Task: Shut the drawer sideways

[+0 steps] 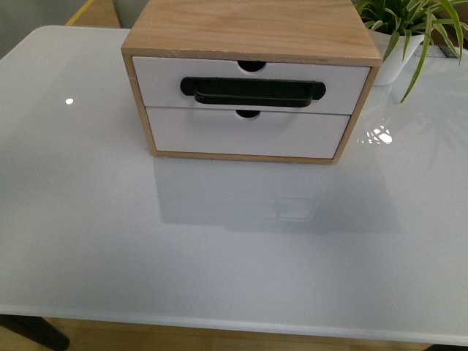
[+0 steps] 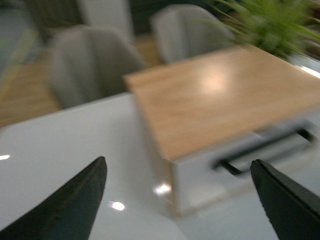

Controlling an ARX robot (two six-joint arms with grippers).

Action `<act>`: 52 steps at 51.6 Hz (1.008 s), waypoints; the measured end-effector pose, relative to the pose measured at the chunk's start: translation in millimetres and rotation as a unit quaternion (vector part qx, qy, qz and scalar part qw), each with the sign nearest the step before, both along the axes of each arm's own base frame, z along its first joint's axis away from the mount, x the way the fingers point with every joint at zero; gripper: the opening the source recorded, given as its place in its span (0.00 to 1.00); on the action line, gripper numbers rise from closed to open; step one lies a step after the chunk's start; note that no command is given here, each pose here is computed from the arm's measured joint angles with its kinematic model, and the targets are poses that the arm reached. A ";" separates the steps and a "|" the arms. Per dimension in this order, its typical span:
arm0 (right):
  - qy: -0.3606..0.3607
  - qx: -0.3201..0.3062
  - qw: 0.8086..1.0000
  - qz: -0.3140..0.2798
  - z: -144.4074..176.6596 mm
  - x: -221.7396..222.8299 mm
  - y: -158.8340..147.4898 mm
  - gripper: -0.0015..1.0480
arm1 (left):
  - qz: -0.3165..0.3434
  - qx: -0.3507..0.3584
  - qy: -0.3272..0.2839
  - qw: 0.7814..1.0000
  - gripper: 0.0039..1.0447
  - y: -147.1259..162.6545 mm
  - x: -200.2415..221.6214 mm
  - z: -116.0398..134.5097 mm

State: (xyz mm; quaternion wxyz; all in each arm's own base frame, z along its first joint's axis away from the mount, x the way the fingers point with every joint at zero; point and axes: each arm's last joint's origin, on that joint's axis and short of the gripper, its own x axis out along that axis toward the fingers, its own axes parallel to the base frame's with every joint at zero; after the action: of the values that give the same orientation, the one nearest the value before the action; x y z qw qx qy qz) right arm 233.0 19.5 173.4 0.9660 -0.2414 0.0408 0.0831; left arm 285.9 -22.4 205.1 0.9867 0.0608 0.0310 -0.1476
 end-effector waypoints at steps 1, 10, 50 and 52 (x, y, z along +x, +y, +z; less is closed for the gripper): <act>-0.019 0.030 0.999 -0.030 1.1 -6.6 -2.2 0.76 | 0.032 -0.009 -0.013 0.999 0.76 0.9 -4.6 -0.2; -0.036 0.204 0.975 -0.078 -2.4 -36.9 -16.7 0.44 | 0.147 -0.050 -0.028 0.988 0.42 10.7 -45.6 -15.4; -0.045 0.235 0.968 -0.082 -3.6 -100.4 -19.4 0.02 | 0.147 -0.059 -0.026 0.987 0.01 22.0 -138.5 -41.1; -0.046 0.235 0.967 -0.081 -3.2 -101.8 -19.4 0.02 | 0.147 -0.059 -0.026 0.987 0.01 22.0 -141.5 -41.2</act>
State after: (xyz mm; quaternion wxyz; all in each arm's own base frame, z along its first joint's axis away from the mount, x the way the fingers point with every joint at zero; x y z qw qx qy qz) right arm 131.3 0.2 170.3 1.0000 -0.0070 -0.0045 0.0004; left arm 144.5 -0.4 163.9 1.0000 0.0011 0.0052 -0.0011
